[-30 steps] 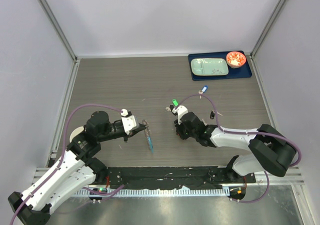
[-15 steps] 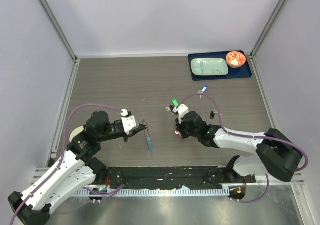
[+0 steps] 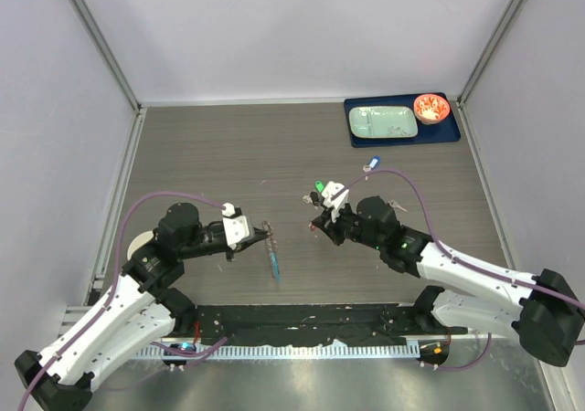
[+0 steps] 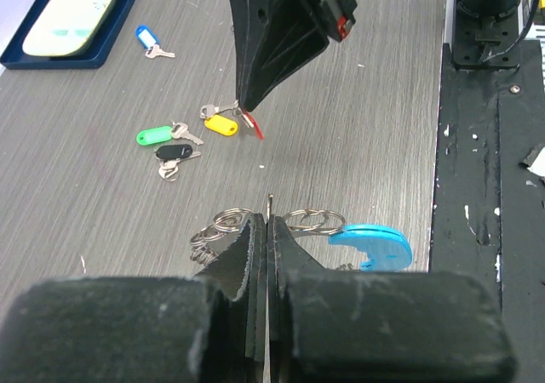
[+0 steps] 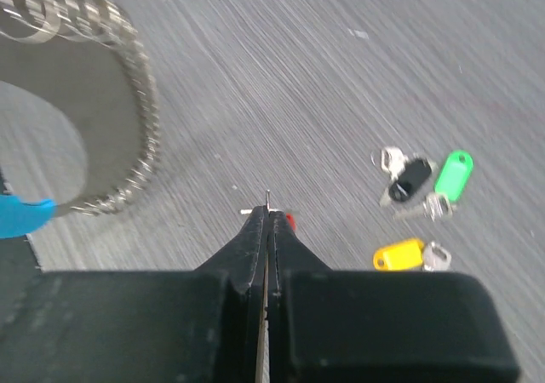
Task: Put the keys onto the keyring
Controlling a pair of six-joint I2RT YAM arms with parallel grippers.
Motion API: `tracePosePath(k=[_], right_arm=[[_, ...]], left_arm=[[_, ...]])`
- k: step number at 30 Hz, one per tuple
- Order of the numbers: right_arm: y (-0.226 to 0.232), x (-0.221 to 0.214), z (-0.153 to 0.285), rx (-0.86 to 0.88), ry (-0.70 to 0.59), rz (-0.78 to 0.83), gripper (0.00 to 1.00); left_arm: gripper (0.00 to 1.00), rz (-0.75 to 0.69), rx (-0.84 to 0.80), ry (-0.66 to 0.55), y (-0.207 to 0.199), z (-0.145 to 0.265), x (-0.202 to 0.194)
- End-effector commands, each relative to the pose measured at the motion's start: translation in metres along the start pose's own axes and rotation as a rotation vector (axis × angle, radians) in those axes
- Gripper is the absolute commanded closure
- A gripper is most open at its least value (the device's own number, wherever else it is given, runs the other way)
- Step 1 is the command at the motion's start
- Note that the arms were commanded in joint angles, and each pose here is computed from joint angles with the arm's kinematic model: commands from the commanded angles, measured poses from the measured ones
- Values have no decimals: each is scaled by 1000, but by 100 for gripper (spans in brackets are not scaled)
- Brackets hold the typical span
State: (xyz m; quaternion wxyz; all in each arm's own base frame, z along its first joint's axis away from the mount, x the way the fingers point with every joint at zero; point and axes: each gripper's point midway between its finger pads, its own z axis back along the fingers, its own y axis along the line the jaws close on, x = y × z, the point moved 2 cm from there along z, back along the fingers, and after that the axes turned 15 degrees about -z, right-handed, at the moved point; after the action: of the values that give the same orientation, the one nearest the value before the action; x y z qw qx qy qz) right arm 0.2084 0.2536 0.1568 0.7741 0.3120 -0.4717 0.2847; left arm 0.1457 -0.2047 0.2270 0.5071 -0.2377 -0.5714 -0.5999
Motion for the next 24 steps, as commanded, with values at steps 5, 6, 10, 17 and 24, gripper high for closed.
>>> tracePosePath(k=[5,6,10,17,24], right_arm=[[53,57,14,291,-215,111,99],[56,60,14,307,-226,117,99],[69,77,12,383,-279,159,99],[75,82,5,421,-298,166,99],[80,73,10,456,-296,99,99]], left_arm=[[100,-126,-22,-46,9,1,20],[100,-157,-21,-53,15,2,29],[100,-171,-56,-15,25,-3,35],[100,-177,-105,43,34,-14,29],[100,-146,-140,5,18,-18,18]])
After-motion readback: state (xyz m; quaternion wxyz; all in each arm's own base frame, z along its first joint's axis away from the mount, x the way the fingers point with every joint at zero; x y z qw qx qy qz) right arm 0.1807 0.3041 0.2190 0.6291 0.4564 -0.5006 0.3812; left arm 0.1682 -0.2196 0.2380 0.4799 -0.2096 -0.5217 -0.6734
